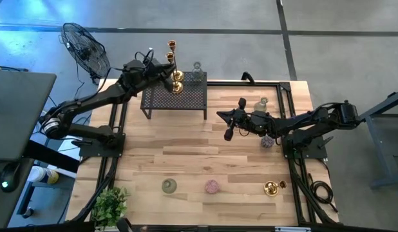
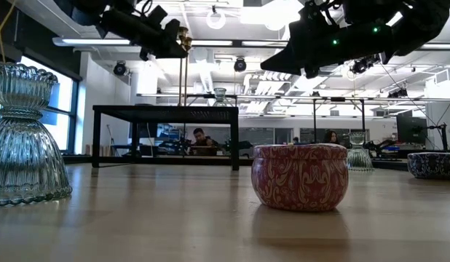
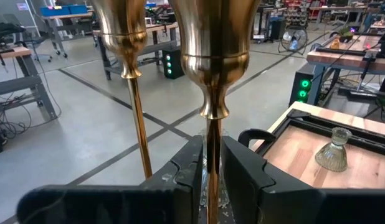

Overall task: Pick & Place candle stick holders
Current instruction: Put the left gold candle holder on the shelf aligned with the other gold candle holder, then put the top green glass candle holder on the shelf aligned with the other green glass candle holder

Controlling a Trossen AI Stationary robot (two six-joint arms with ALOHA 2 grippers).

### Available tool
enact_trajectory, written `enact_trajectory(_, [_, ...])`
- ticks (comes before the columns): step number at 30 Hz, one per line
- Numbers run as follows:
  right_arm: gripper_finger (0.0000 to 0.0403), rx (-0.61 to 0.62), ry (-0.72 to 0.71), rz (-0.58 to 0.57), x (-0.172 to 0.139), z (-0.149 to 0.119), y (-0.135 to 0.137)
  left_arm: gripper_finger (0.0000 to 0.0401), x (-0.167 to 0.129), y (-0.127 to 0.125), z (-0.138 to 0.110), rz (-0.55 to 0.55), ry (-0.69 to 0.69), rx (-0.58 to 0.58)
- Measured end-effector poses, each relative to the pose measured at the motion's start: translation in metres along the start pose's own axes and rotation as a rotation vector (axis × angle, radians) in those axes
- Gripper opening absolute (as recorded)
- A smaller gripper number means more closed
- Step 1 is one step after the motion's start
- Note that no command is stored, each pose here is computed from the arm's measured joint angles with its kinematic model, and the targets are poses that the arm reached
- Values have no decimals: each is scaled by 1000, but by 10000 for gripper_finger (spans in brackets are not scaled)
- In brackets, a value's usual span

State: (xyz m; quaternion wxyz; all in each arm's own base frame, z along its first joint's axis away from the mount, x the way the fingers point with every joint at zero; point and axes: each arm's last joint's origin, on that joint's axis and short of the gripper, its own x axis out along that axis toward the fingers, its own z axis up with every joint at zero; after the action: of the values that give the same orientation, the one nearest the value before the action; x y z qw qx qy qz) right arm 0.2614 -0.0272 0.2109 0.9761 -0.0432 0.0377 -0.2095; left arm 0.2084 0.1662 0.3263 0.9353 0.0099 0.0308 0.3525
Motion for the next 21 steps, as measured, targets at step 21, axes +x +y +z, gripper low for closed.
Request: enact_trajectory(21, [1, 0, 1, 0, 0, 0, 0, 195, -14, -1, 6, -57, 21, 5])
